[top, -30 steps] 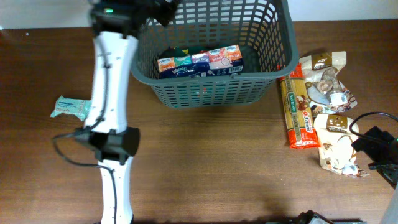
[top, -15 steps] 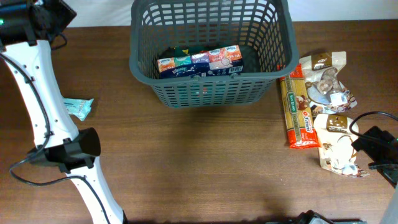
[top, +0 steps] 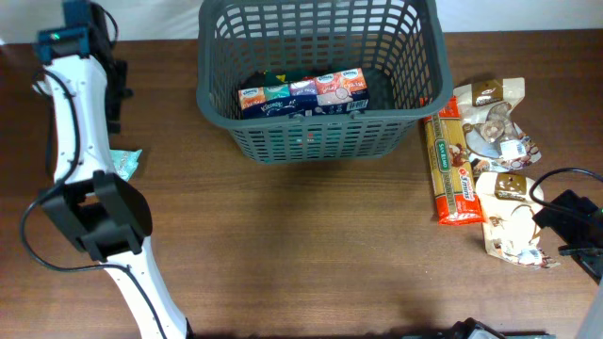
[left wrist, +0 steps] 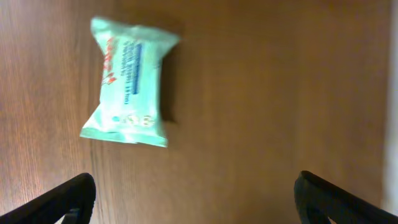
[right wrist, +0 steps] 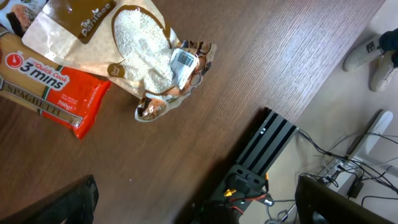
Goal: Pack container
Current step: 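Move the left gripper to the mint-green wet-wipes pack and grasp it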
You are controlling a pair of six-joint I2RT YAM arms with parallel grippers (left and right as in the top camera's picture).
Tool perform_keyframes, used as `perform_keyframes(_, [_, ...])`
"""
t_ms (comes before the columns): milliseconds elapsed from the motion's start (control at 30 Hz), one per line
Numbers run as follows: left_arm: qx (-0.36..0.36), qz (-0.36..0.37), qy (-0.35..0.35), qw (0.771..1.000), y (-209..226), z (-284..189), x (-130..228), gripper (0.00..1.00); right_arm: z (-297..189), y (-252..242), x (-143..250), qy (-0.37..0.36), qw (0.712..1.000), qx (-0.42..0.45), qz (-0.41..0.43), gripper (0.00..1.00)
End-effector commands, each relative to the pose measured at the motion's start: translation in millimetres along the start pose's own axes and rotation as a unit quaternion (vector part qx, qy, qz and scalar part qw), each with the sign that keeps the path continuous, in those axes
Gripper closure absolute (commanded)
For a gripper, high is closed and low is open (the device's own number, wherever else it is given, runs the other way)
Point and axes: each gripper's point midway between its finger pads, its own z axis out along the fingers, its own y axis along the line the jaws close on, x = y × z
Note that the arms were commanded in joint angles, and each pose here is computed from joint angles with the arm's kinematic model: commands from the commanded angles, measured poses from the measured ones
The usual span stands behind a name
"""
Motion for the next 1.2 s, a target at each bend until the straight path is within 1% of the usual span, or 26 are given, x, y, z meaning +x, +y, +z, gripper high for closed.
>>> perform_keyframes(0, [-0.045, -0.050, -0.014, 0.998, 20, 37, 1, 0.03, -1, -1, 0, -0.001, 1.000, -0.001, -0.001, 0.01])
perform_keyframes(133, [-0.070, -0.055, -0.011, 0.996, 37, 63, 0, 0.04, -1, -2, 2, 0.004, 1.000, 0.001, -0.002, 0.01])
perform_keyframes(233, [-0.092, -0.063, -0.009, 0.994, 53, 77, -6, 0.11, -1, -3, 3, 0.006, 1.000, 0.002, -0.003, 0.01])
perform_keyframes(267, [-0.099, -0.065, -0.008, 0.993, 58, 81, -8, 0.11, -1, -3, 3, 0.007, 1.000, 0.003, -0.003, 0.01])
perform_keyframes(300, [-0.103, -0.066, -0.007, 0.992, 62, 84, -10, 0.17, -1, -3, 4, 0.007, 1.000, 0.003, -0.003, 0.01])
perform_keyframes(400, [-0.110, -0.046, -0.004, 0.993, 70, 92, -21, 0.20, -1, -4, 5, 0.010, 1.000, 0.004, -0.003, 0.01])
perform_keyframes(567, [-0.096, 0.015, -0.004, 0.995, 67, 98, -37, 0.23, -1, -4, 7, 0.013, 1.000, 0.005, -0.004, 0.01])
perform_keyframes(633, [-0.089, 0.029, -0.005, 0.996, 65, 99, -40, 0.23, -1, -5, 8, 0.015, 1.000, 0.006, -0.004, 0.01])
perform_keyframes(733, [-0.085, 0.030, -0.007, 0.996, 62, 100, -40, 0.23, -1, -5, 9, 0.018, 1.000, 0.008, -0.005, 0.01])
perform_keyframes(867, [-0.066, 0.069, -0.013, 0.995, 52, 102, -44, 0.25, -1, -6, 12, 0.023, 1.000, 0.009, -0.006, 0.01])
perform_keyframes(933, [-0.063, 0.076, -0.014, 0.995, 51, 103, -45, 0.25, -1, -7, 13, 0.026, 1.000, 0.011, -0.006, 0.01])
perform_keyframes(1000, [-0.064, 0.076, -0.013, 0.995, 51, 103, -44, 0.28, -1, -7, 14, 0.028, 1.000, 0.012, -0.007, 0.01])
perform_keyframes(1167, [-0.071, 0.079, -0.004, 0.994, 53, 114, -39, 0.29, -2, -9, 17, 0.035, 0.999, 0.014, -0.008, 0.01])
